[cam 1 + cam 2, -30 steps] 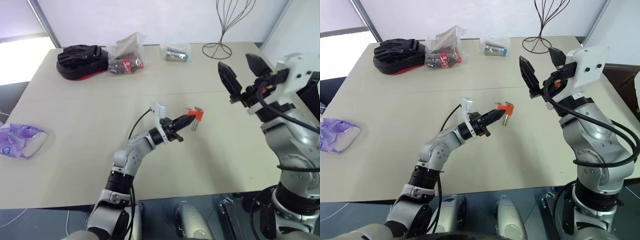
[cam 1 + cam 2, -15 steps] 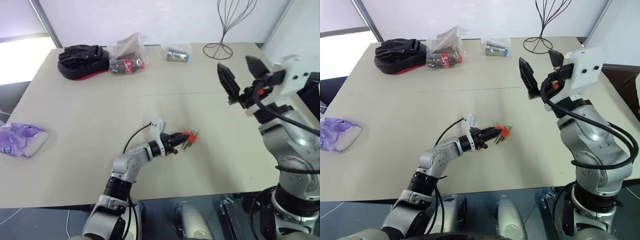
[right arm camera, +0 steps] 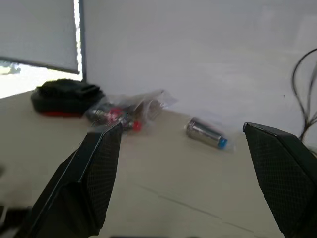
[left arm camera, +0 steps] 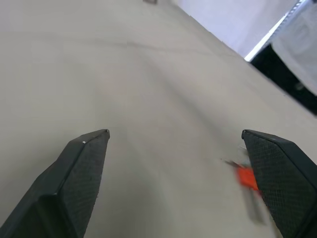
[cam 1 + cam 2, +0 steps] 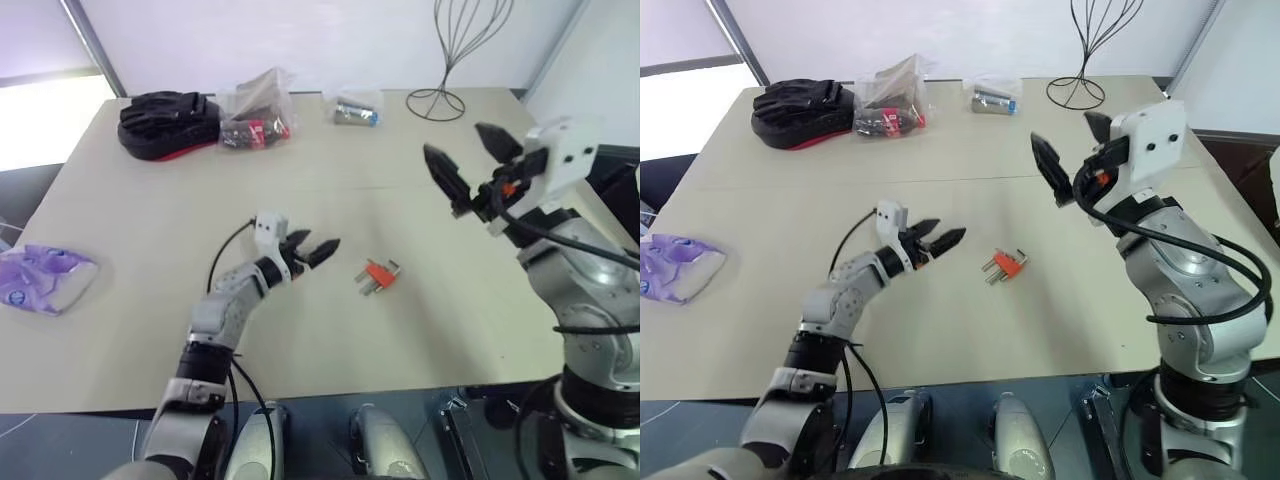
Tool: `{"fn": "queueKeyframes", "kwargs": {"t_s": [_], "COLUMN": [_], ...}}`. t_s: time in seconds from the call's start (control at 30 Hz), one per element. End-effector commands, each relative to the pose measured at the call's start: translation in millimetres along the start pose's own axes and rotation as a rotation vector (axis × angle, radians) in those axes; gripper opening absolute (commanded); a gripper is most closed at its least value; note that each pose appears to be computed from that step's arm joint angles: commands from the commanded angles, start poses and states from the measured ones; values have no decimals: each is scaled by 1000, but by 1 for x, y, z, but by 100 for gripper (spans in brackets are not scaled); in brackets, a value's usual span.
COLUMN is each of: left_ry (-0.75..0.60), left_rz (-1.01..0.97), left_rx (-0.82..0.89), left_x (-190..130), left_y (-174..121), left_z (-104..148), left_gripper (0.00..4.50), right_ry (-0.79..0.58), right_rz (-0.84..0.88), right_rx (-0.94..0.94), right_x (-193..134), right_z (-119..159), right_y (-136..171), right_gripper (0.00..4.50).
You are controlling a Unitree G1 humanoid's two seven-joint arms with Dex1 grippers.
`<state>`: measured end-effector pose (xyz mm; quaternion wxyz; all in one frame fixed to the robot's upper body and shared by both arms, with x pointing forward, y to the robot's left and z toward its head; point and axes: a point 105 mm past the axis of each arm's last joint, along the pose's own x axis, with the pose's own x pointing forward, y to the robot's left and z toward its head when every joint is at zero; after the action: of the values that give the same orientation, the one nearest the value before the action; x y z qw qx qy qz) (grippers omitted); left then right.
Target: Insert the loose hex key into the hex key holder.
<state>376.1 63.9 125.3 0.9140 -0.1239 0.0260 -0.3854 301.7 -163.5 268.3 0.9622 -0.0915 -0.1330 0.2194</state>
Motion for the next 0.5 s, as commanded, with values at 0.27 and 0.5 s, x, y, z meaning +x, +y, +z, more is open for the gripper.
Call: {"fn": "queueKeyframes", "kwargs": {"t_s": [0.27,0.5], "left_ry": [-100,158], "left_rz": [-280,-548], "left_rx": [428,355], "left_x": [-7,-63], "left_y": [-24,-47], "left_z": [93,81], "left_gripper": [446,446], "right_ry": [375,555], "right_rz": [397,557], "right_rx": [-173,-221], "right_x": [-60,-94], "right_z": [-39,-51], "right_y": [3,0], "right_gripper": [402,402]}}
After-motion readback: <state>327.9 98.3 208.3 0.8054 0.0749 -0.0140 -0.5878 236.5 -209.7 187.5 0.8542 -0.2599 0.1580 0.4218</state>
